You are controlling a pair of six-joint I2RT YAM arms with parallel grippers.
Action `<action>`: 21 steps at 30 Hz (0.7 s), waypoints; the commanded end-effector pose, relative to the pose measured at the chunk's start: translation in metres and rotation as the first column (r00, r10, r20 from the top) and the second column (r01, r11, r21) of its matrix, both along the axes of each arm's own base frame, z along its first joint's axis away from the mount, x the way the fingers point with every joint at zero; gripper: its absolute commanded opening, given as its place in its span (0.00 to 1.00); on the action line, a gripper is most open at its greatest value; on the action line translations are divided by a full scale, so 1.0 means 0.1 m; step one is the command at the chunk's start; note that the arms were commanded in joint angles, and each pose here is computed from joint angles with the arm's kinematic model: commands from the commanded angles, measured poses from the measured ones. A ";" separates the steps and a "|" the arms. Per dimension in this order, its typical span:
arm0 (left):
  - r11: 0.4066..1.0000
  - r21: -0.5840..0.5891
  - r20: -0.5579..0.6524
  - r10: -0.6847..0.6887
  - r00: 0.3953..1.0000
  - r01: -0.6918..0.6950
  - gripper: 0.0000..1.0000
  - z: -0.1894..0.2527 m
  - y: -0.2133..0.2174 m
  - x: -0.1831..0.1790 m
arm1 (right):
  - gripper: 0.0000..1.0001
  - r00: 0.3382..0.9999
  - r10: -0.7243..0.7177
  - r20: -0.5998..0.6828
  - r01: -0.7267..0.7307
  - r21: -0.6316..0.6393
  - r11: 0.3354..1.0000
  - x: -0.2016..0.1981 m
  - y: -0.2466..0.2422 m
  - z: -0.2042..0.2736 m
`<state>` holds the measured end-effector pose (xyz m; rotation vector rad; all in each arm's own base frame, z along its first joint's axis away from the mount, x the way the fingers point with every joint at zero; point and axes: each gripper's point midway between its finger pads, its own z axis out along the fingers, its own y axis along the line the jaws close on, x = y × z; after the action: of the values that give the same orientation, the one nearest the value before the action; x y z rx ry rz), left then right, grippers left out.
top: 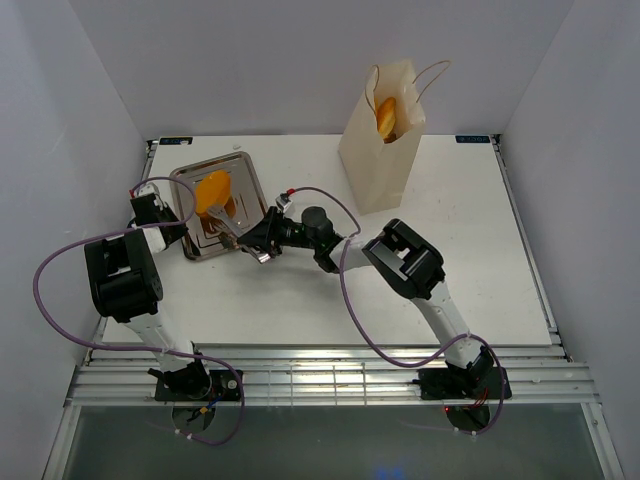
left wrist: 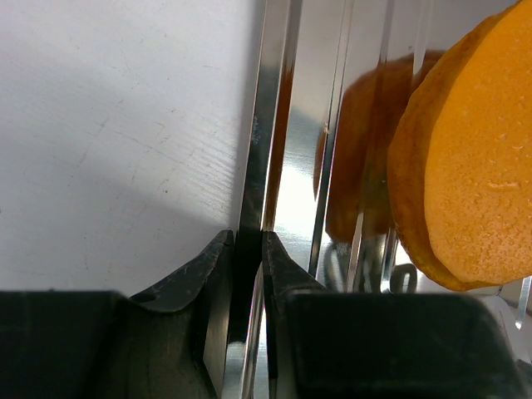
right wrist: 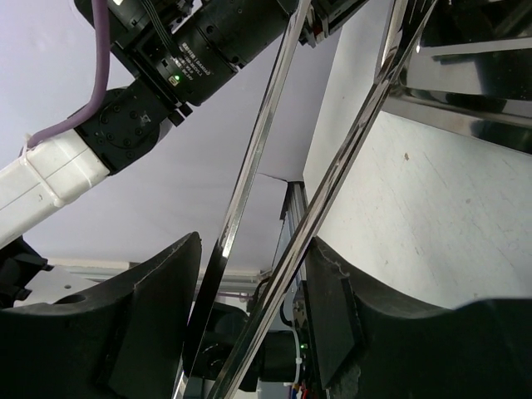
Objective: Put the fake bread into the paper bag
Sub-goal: Pick up the fake bread from the plate.
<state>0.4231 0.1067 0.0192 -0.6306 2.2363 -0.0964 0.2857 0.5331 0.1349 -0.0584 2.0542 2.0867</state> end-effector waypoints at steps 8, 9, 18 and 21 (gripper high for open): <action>0.994 -0.107 -0.316 -0.034 0.948 0.000 0.00 -0.72 -0.28 -0.73 | 0.59 0.999 0.000 0.043 -0.002 0.044 0.999 0.02 0.11 0.06; 0.994 -0.107 -0.316 -0.034 0.948 0.000 0.00 -0.72 -0.28 -0.73 | 0.59 0.999 0.000 0.046 -0.002 0.038 0.999 0.03 0.12 0.04; 0.994 -0.112 -0.316 -0.037 0.948 0.002 0.00 -0.72 -0.28 -0.73 | 0.59 0.997 -0.008 0.072 0.005 0.039 0.999 0.11 0.20 0.07; 0.994 -0.113 -0.316 -0.038 0.948 0.003 0.00 -0.73 -0.29 -0.73 | 0.60 0.997 -0.007 0.077 0.004 0.039 0.999 0.12 0.22 0.08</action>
<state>0.4233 0.1057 0.0192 -0.6278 2.2368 -0.1030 0.2941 0.5474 0.1244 -0.0680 2.0573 2.0742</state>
